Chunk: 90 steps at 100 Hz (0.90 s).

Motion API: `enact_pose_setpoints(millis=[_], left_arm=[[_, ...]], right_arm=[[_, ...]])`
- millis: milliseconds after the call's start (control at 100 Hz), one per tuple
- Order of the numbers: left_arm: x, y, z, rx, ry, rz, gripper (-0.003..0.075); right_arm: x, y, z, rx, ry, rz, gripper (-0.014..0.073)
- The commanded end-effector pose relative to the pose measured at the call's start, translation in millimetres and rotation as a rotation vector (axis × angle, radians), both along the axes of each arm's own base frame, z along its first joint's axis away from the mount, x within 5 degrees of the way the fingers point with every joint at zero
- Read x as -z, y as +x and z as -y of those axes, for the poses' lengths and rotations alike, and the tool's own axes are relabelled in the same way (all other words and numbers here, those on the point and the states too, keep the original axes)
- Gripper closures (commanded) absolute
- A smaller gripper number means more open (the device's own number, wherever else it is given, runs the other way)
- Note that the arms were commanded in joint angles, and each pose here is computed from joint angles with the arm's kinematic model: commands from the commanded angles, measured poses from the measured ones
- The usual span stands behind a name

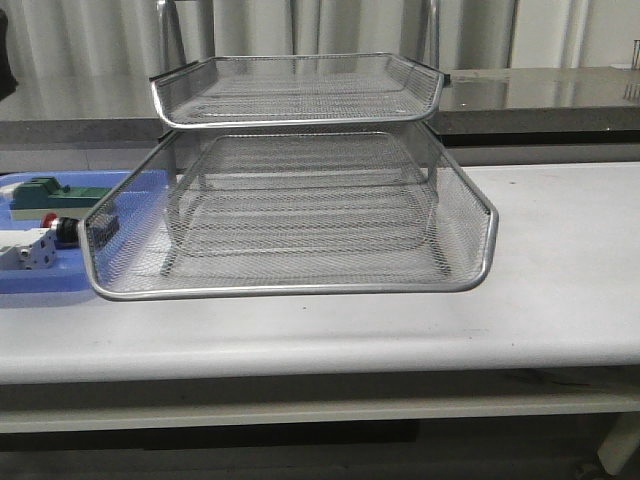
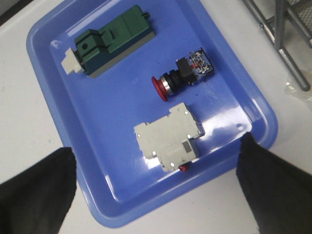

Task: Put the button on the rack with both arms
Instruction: 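Lower the left gripper into the blue tray and grasp the red-capped button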

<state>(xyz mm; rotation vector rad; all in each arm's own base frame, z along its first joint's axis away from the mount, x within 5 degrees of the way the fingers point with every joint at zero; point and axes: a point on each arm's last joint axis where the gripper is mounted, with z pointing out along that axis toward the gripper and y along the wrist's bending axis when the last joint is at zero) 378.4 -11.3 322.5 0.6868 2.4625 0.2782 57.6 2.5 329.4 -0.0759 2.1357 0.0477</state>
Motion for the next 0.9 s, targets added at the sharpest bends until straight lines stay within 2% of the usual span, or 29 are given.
enact_pose_setpoints(millis=[0,260,560,890], left_arm=[[-16.2,16.5,1.1,0.074,0.043,0.069,0.0087],[23.7,66.1,5.6,0.199,0.099,-0.031,0.0087],[68.7,102.5,27.2,0.336,0.142,-0.086,0.0087],[90.6,123.3,34.6,0.370,0.152,-0.111,0.0087]], right_arm=[[-12.7,2.9,-0.3,-0.001,0.006,0.080,0.0663],[-12.7,2.9,-0.3,-0.001,0.006,0.080,0.0663],[-12.7,2.9,-0.3,-0.001,0.006,0.080,0.0663],[-12.7,2.9,-0.3,-0.001,0.006,0.080,0.0663]])
